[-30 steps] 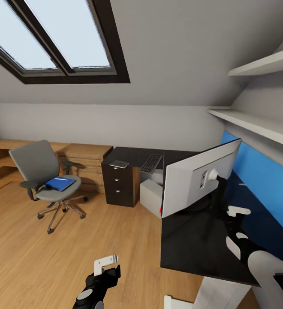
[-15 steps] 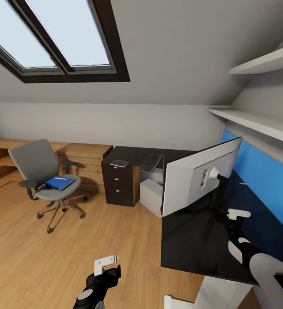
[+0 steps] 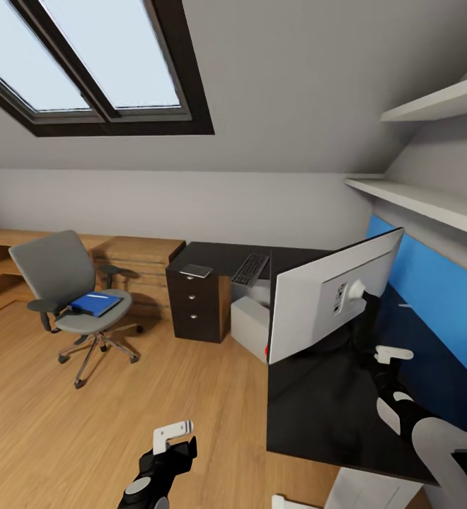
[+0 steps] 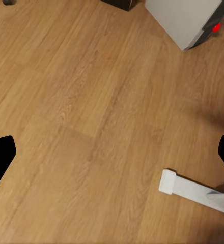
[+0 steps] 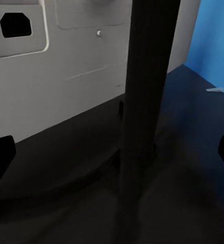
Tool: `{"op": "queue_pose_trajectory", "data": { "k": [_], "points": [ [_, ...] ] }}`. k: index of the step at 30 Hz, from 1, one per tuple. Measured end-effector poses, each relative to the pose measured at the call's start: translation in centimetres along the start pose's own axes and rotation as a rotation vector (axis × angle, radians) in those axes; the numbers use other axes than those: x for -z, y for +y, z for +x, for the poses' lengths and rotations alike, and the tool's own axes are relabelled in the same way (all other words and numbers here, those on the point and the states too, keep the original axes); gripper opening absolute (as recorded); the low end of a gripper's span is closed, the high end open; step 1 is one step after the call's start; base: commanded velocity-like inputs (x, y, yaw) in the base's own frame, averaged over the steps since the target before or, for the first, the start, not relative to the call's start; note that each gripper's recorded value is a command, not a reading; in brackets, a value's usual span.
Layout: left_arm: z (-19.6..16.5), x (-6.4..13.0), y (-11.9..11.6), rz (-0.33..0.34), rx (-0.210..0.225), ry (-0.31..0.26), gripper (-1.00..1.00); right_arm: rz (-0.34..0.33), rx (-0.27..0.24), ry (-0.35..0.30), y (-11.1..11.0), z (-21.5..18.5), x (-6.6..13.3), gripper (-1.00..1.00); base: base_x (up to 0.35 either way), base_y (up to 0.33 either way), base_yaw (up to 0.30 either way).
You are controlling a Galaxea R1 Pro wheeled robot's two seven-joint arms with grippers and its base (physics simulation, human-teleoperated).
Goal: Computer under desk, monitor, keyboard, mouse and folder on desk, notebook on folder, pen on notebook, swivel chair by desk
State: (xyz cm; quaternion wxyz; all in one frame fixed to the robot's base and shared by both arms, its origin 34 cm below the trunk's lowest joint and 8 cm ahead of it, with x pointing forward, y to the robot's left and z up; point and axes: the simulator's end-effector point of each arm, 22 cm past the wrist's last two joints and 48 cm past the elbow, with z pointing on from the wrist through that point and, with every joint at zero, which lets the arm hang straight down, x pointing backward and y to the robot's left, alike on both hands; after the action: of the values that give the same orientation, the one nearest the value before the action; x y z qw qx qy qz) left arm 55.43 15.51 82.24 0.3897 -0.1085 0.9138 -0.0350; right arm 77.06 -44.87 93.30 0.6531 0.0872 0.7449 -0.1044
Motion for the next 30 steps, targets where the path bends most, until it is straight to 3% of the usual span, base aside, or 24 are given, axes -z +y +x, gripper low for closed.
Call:
{"op": "queue_pose_trajectory", "data": {
  "k": [30],
  "points": [
    [0.09,-0.04,0.20,-0.004,0.001,0.002,1.00,0.007,-0.002,0.019,-0.32,0.34,-0.01,1.00,0.150,-0.079,0.000]
  ]
}}
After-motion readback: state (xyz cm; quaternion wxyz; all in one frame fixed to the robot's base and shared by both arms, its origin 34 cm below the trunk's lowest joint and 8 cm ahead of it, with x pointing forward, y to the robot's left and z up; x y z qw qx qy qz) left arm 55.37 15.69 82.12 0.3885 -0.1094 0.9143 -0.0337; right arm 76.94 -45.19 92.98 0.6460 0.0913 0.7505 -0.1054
